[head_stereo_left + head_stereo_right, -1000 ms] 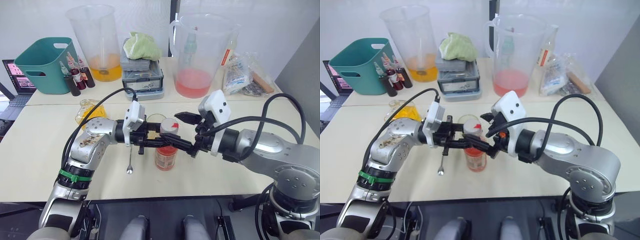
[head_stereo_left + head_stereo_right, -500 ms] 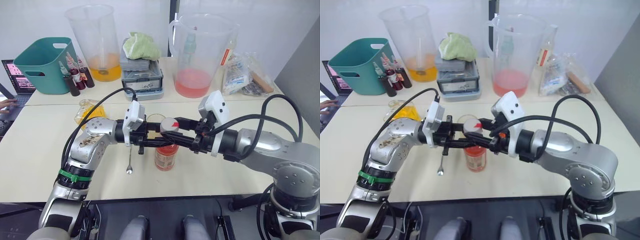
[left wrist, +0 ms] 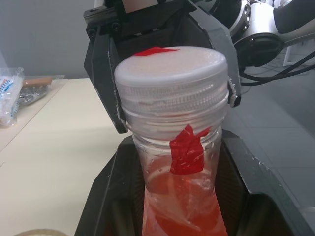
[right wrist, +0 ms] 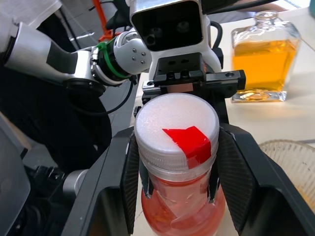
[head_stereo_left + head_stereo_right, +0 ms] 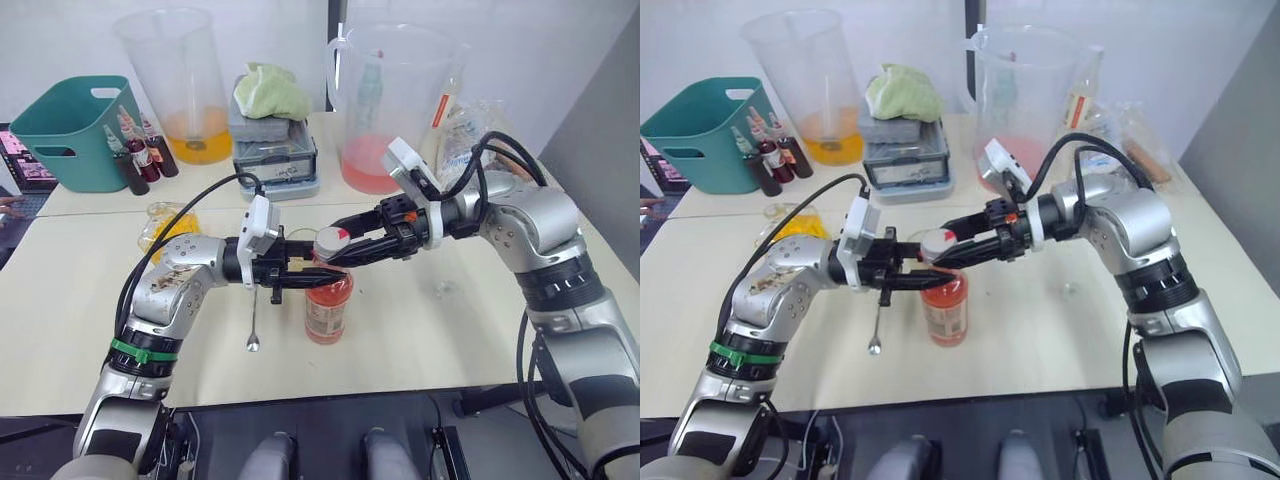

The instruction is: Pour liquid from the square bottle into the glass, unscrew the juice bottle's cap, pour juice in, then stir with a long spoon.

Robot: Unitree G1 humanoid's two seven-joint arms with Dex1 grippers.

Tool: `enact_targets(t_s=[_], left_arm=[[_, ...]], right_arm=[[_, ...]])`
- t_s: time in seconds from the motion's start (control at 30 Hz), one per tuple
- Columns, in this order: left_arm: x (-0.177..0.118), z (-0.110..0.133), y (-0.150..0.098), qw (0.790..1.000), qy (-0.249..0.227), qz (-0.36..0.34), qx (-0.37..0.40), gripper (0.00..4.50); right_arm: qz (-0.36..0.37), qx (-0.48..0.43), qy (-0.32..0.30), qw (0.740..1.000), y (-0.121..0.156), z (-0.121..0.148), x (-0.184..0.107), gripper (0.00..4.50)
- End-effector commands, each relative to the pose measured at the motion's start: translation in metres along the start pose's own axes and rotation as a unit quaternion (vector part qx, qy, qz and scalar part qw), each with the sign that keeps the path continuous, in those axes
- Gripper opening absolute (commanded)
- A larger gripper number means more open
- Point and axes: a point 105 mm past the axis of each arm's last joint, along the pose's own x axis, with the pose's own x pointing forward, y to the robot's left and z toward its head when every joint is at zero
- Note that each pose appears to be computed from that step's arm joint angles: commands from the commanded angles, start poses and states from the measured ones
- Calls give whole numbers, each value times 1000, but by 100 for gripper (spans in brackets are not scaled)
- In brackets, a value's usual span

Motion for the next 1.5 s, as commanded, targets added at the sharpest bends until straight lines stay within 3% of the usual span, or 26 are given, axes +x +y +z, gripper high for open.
enact_targets(t_s=[0.03, 0.17, 0.3, 0.37, 0.5, 0.63, 0.93, 1.23, 1.37, 1.5], left_arm=[[5, 2, -9, 999, 13, -25, 21, 145], [6, 1, -9, 999, 11, -27, 19, 145], [7, 1, -11, 999, 9, -29, 18, 145], [7, 1, -12, 999, 8, -30, 17, 145], [7, 0, -11, 999, 7, -30, 16, 145], [7, 0, -12, 999, 6, -35, 12, 145], [7, -1, -12, 999, 7, -42, 9, 145], [8, 1, -11, 999, 9, -43, 10, 145], [9, 2, -12, 999, 9, -42, 10, 145], [10, 2, -12, 999, 11, -42, 9, 145]], right_arm=[[40, -39, -40, 998, 19, 32, -1, 309], [18, -61, -65, 996, 33, 45, -2, 446], [-34, -70, -78, 994, 52, 45, -4, 446], [-95, -73, -74, 990, 59, 37, -4, 446], [-237, -66, -63, 967, 54, 20, -3, 446], [-321, -46, -67, 943, 50, 9, -2, 446], [-368, -12, -91, 925, 50, 3, 3, 446], [-371, 1, -92, 924, 48, 0, 4, 174], [-369, 0, -106, 923, 46, 4, 2, 171], [-324, -13, -98, 941, 41, 7, 1, 171]])
